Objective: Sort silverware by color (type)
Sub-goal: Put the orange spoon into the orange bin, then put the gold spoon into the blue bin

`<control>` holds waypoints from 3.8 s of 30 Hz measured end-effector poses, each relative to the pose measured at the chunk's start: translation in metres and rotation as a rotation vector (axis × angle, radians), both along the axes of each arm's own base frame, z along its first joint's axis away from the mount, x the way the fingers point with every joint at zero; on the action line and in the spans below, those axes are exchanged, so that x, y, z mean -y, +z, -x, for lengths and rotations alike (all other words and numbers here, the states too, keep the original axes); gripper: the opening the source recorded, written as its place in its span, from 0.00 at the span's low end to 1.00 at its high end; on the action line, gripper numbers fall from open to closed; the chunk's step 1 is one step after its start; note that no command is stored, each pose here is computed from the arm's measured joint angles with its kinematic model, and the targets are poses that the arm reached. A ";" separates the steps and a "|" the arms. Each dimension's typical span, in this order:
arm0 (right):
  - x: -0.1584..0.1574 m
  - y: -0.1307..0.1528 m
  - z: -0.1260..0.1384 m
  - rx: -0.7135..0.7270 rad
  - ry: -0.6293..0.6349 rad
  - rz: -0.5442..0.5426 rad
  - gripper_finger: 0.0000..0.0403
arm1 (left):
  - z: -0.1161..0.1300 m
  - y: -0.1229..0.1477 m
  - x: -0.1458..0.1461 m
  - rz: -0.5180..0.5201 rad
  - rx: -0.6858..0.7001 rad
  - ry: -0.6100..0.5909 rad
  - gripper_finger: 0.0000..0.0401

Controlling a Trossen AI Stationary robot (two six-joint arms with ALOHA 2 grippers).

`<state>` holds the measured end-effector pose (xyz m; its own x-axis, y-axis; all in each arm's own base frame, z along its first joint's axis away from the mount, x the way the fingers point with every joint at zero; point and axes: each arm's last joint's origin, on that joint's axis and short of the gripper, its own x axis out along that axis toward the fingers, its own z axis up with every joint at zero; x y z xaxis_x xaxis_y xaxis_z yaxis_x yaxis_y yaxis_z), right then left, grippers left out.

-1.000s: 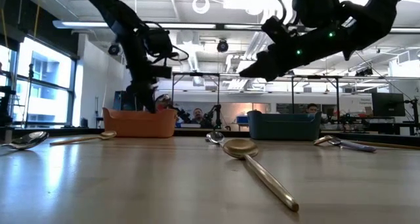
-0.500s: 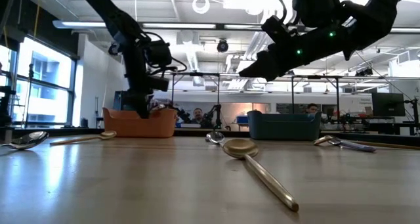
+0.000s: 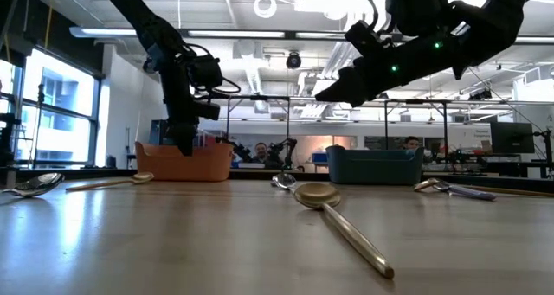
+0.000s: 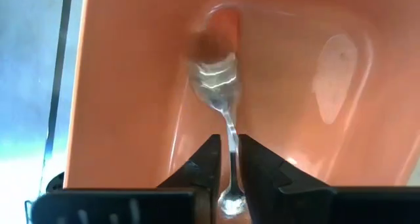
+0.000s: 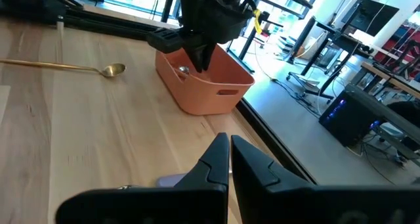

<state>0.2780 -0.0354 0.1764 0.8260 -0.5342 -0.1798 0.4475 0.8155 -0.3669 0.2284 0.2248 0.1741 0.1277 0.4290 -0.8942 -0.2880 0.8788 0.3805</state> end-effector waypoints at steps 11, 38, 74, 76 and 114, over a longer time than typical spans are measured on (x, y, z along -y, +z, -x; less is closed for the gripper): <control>-0.007 0.000 0.000 0.007 -0.013 -0.004 0.00 | -0.005 0.013 0.010 -0.097 0.029 0.113 0.22; -0.011 0.047 0.041 -0.314 -0.233 -0.353 0.00 | 0.048 -0.012 0.090 -0.143 1.089 -0.085 0.05; 0.000 -0.014 0.105 -0.852 -0.356 -0.930 0.46 | 0.047 -0.013 0.094 -0.063 1.124 -0.161 0.05; 0.000 -0.016 0.105 -0.859 -0.361 -0.931 0.46 | 0.047 -0.013 0.094 -0.059 1.121 -0.160 0.05; -0.009 0.004 0.064 -1.030 -0.297 -0.822 0.01 | 0.042 -0.013 0.102 -0.126 1.065 -0.296 0.05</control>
<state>0.2142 -0.0268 0.1803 -0.0041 -0.1062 -0.9943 0.4632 0.8810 -0.0960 0.1867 0.1233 0.1614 0.9167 0.3343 -0.2187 -0.3057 0.9395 0.1548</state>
